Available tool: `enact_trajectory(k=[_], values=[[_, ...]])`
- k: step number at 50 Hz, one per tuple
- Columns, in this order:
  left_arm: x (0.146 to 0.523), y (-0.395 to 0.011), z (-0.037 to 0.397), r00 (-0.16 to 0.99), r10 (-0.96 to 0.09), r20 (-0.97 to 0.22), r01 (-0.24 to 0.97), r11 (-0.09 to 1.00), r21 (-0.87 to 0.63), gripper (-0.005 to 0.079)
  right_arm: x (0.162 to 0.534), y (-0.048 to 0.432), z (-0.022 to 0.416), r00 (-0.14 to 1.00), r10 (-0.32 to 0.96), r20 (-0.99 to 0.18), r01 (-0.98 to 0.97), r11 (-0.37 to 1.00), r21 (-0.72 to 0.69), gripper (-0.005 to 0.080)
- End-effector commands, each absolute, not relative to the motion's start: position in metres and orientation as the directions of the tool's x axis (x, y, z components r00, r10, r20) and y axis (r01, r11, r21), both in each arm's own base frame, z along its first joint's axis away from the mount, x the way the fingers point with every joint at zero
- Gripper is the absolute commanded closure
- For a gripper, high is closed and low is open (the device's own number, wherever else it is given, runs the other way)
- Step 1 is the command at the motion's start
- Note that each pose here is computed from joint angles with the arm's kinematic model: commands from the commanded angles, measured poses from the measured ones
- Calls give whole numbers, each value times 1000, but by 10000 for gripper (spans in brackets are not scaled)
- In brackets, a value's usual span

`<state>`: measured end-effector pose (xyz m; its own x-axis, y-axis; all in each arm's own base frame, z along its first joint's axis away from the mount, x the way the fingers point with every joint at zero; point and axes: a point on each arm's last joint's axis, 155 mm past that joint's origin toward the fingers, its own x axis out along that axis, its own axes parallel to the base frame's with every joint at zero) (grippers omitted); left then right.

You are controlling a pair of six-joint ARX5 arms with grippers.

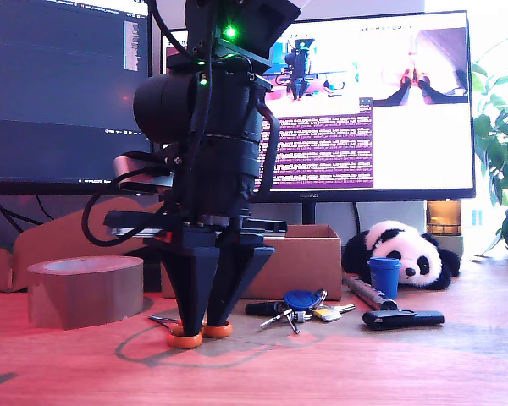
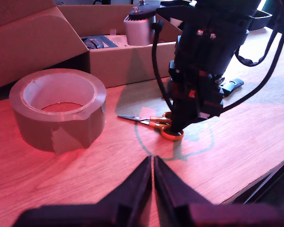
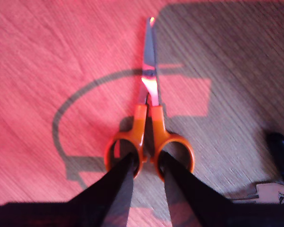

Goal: Pick up the scissors and place it inside the cardboard box

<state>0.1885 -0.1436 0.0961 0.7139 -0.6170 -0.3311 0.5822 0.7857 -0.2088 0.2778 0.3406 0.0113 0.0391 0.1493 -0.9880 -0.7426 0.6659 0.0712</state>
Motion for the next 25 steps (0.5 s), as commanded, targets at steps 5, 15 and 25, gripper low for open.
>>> enact_trajectory(k=[5,15,25], values=[[188,-144,89,707,-617,-346,585,785,-203,765,272,337,-11,4,114,-993,-742,667,73,615],[188,-144,89,707,-617,-346,585,785,-203,765,270,337,-22,-10,98,-995,-742,666,73,585],[188,-144,89,707,-617,-346,585,785,-203,765,265,334,-32,-31,73,-997,-745,663,72,532]])
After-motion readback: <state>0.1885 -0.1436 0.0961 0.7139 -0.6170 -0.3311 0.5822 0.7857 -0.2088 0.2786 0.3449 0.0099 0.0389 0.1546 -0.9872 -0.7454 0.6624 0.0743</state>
